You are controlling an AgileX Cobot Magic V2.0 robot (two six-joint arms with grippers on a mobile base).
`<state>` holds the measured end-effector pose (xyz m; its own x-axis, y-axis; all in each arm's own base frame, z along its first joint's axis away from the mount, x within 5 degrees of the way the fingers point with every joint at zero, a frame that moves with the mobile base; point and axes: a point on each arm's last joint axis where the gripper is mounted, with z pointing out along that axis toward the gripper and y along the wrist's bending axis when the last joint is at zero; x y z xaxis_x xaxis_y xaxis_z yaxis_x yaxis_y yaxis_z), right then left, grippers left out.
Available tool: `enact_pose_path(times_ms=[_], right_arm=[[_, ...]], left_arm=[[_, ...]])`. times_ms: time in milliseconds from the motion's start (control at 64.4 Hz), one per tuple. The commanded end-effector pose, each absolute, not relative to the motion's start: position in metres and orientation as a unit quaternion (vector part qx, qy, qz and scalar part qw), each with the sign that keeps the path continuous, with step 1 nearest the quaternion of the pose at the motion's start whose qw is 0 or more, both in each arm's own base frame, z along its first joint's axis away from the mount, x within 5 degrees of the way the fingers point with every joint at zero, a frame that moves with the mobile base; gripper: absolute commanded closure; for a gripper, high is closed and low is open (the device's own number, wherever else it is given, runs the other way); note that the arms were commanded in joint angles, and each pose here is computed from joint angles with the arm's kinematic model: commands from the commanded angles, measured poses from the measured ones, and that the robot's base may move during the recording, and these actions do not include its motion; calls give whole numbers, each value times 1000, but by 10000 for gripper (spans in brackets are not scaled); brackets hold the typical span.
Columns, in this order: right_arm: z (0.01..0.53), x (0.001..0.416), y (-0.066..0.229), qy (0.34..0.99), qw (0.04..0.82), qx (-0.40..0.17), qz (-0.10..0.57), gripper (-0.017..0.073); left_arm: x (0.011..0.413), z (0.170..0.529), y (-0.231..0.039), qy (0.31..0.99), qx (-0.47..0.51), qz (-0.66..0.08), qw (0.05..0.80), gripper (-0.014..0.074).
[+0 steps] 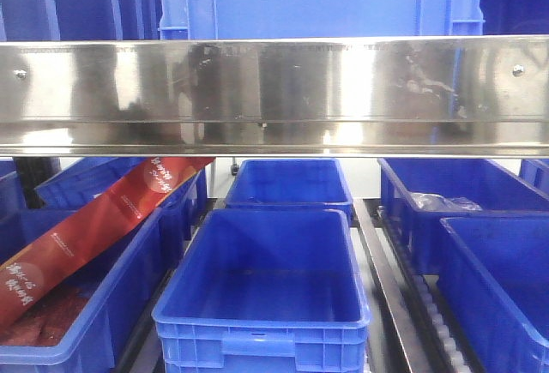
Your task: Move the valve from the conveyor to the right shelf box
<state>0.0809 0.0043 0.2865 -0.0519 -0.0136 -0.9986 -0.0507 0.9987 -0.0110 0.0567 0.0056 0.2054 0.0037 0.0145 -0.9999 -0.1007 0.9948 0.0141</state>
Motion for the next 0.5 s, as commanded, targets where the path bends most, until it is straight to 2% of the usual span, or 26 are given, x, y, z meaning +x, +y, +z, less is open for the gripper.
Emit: enact_pose_path(times_ms=[0, 326, 481], right_arm=[[273, 72, 0, 719, 694, -2, -2, 715], [207, 55, -1, 719, 695, 8, -11, 715], [204, 56, -1, 714, 700, 10, -12, 715]], left_arm=[[56, 208, 6, 696, -35, 38, 716, 704], [56, 208, 6, 696, -35, 38, 716, 704], [56, 208, 6, 696, -35, 38, 716, 704]])
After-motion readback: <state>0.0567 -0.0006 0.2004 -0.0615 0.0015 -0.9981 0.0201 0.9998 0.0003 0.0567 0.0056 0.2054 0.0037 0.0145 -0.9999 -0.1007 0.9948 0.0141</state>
